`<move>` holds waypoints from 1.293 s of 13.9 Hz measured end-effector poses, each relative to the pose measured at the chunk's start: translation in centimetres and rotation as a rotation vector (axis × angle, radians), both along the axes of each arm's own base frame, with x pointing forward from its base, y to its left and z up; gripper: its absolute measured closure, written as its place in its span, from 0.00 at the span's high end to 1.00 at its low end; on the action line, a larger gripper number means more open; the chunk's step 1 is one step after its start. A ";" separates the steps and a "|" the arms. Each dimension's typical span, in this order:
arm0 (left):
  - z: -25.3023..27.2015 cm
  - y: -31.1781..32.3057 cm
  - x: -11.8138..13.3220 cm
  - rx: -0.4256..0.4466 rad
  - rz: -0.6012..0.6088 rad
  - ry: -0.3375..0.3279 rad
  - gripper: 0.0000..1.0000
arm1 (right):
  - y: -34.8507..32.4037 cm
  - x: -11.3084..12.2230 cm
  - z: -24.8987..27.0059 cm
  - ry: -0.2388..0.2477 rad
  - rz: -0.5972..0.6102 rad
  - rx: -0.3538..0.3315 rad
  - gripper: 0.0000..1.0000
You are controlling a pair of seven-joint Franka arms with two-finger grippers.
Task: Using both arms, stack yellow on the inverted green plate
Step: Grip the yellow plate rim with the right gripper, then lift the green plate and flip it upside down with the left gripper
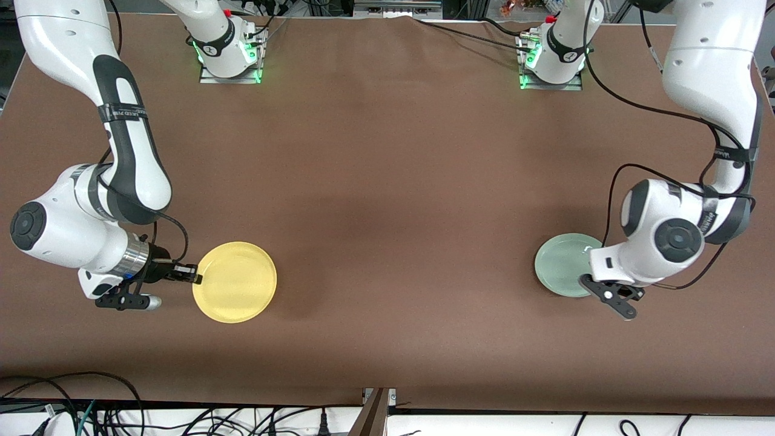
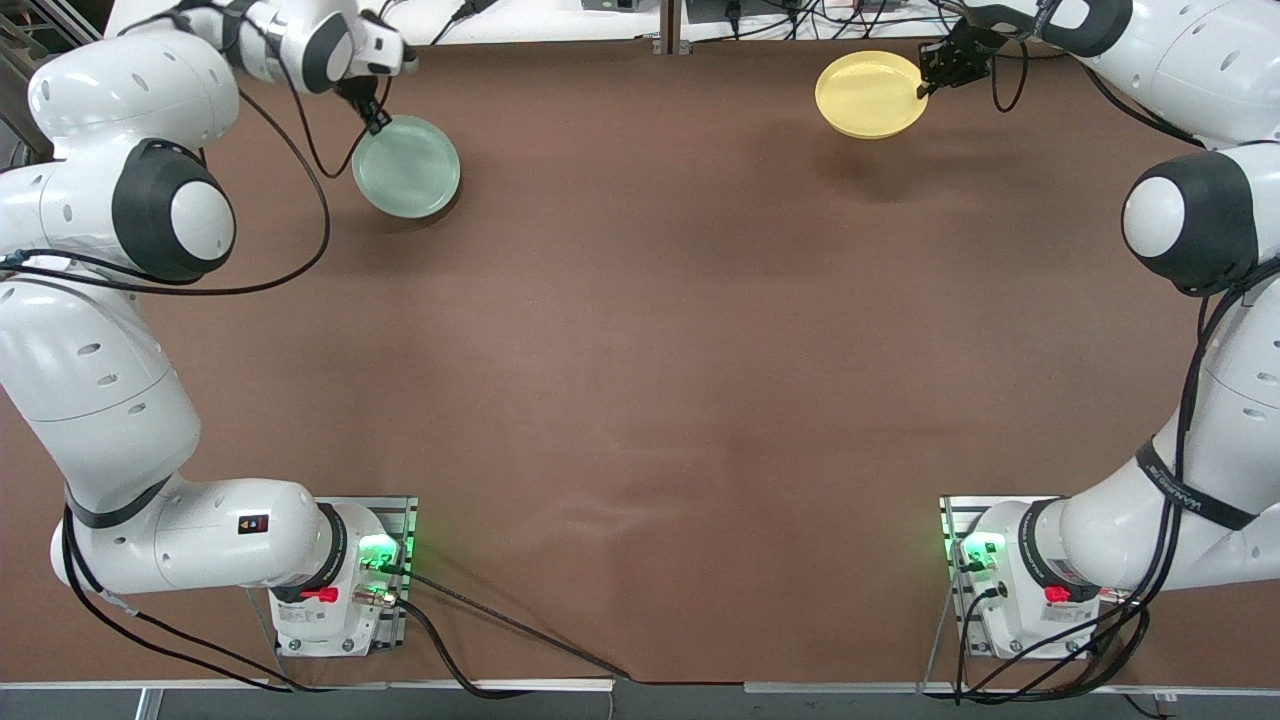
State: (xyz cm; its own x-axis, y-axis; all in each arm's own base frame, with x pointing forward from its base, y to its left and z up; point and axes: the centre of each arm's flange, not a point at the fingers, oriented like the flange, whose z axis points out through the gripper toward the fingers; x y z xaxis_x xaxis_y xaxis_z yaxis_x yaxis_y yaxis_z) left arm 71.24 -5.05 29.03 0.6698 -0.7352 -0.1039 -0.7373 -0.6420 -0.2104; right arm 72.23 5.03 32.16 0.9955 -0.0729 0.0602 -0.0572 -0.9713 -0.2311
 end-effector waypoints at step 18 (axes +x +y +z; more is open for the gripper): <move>-5.2 -38.7 -22.4 0.869 0.212 -0.524 0.03 | -1.9 0.1 -0.3 0.000 0.004 -0.002 0.03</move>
